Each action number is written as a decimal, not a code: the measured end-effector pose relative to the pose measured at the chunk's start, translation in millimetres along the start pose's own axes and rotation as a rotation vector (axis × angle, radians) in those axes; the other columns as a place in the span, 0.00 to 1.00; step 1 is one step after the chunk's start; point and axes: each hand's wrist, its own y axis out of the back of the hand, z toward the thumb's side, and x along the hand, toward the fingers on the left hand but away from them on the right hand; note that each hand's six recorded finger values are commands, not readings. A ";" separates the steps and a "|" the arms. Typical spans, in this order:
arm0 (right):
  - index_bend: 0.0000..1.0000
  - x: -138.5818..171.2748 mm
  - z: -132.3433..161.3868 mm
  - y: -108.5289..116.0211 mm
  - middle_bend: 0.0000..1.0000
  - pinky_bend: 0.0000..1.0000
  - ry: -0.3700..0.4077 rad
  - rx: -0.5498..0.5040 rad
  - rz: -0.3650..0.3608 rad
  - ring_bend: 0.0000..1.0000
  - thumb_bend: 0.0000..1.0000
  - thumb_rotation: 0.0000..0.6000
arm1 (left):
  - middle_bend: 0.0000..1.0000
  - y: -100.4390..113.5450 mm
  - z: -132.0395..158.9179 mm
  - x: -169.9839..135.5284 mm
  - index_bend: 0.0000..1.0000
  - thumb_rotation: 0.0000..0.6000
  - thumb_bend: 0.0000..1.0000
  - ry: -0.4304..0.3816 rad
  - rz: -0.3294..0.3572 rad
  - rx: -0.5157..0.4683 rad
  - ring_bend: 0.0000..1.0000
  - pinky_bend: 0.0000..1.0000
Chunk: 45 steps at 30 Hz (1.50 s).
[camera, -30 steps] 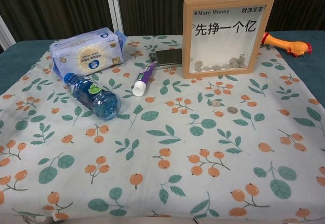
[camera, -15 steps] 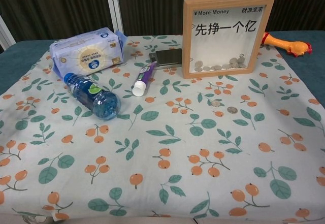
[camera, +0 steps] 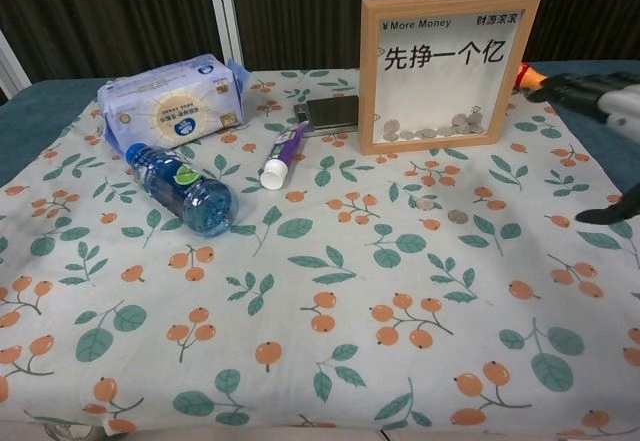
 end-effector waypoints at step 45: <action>0.50 -62.7 44.1 -70.3 0.00 0.00 0.008 -0.055 0.020 0.00 0.41 1.00 | 0.00 -9.7 -20.3 -2.4 0.00 1.00 0.33 0.037 -0.025 0.002 0.00 0.00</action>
